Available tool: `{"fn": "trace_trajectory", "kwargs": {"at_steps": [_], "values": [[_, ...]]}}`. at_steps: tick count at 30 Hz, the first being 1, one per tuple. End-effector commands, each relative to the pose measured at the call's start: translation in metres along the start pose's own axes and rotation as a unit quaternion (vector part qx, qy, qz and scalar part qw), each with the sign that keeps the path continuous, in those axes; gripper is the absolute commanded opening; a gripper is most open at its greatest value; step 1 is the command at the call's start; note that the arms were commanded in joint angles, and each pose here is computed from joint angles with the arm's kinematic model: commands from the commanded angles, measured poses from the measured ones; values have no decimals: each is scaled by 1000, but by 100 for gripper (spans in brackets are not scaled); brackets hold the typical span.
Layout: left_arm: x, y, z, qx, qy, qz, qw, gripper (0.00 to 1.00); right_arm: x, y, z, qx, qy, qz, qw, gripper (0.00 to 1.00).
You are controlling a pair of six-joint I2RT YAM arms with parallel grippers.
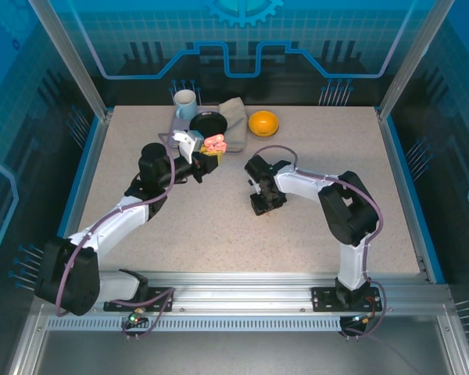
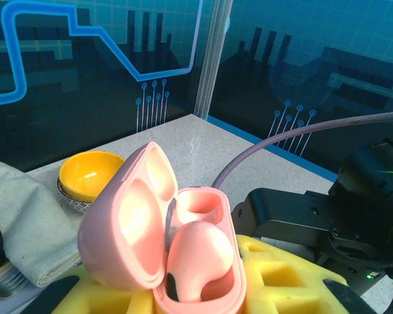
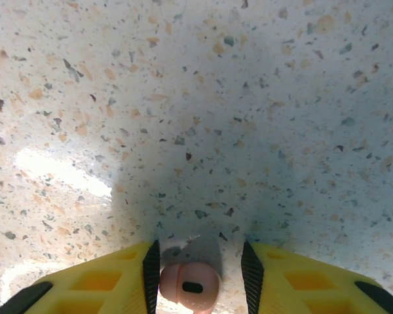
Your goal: Insert the wireless bluetooth earbuds into the charging case
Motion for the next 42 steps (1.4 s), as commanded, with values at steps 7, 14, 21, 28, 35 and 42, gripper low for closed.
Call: {"fn": "trace_trajectory", "kwargs": {"at_steps": [7,14,21,28,35,42], "values": [[-16,-1,1,6,-9,-15,1000,0,16,-6,-12,8,10,38,999,39],[-17,-2,2,5,-10,-17,1000,0,17,-5,-13,22,18,43,999,38],[-16,-2,2,5,-9,-16,1000,0,21,-5,-12,35,32,51,998,39],[-15,-3,3,4,-8,-15,1000,0,24,-7,-7,37,44,61,996,36],[-15,-3,3,4,-9,-16,1000,0,26,-6,-5,40,46,67,996,34],[-16,-3,3,5,-8,-16,1000,0,28,-7,-6,41,43,68,996,21]]}}
Point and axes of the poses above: each hand's point on the last joint's axis, 136 mm out from that joint toward the fingers, its own y axis back along the fingers, its own z axis along the line the jaws close on, x = y × z, the point moved 6 cm from there along y, back along the fingers, and after that the axes turned 3 degrees about -y, right-handed, at the moved point
